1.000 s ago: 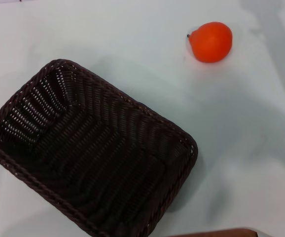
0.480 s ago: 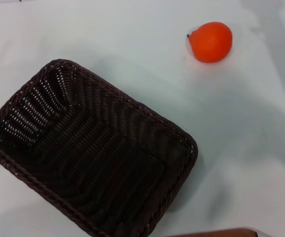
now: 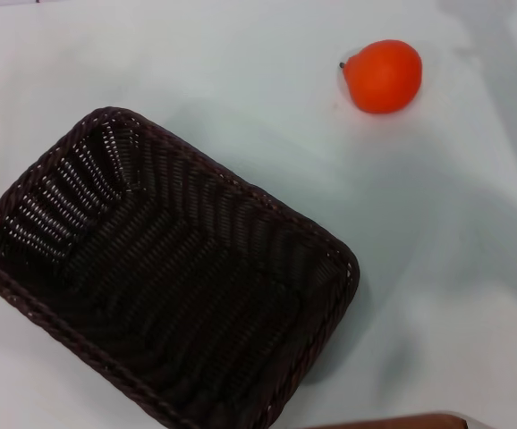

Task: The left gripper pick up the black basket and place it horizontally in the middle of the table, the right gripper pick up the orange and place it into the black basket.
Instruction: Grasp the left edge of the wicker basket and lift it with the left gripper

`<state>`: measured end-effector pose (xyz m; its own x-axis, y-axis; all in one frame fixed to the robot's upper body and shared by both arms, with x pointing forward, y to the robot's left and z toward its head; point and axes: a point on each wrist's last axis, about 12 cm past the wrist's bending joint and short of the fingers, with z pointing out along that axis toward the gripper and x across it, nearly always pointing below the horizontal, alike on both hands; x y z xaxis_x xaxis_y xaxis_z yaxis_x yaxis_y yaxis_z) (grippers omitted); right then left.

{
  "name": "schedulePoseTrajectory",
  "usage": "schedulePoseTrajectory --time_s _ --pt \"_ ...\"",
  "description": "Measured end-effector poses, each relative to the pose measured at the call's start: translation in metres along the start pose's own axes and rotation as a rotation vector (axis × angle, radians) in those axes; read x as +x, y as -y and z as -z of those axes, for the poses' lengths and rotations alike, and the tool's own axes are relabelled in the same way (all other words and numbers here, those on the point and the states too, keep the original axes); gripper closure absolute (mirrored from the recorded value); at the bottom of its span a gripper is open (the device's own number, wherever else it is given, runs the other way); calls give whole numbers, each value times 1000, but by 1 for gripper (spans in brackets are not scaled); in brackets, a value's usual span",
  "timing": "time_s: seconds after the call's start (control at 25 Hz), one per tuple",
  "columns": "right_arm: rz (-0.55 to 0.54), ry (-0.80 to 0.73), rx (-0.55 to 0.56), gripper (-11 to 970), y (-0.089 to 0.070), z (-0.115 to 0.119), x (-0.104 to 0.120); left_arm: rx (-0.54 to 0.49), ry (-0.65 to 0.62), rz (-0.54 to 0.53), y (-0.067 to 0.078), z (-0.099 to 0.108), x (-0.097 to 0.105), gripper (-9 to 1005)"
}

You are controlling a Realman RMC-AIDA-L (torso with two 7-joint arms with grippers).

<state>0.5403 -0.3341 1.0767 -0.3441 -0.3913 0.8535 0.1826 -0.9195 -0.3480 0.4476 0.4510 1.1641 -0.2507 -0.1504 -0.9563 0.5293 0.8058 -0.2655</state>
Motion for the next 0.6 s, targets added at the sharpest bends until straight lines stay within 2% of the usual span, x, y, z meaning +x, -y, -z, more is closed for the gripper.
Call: schedulePoseTrajectory --time_s 0.16,0.28,0.4,0.6 --pt "2 -10 13 48 0 -2 2 78 -289 -76 13 -16 -42 209" --pt "1 -13 17 48 1 -4 3 60 -477 -128 24 -34 -63 208" --pt "2 -12 19 48 2 -5 2 58 -621 -155 37 -53 -73 207" --pt "0 -17 15 49 1 -5 3 38 -746 -210 61 -88 -80 206"
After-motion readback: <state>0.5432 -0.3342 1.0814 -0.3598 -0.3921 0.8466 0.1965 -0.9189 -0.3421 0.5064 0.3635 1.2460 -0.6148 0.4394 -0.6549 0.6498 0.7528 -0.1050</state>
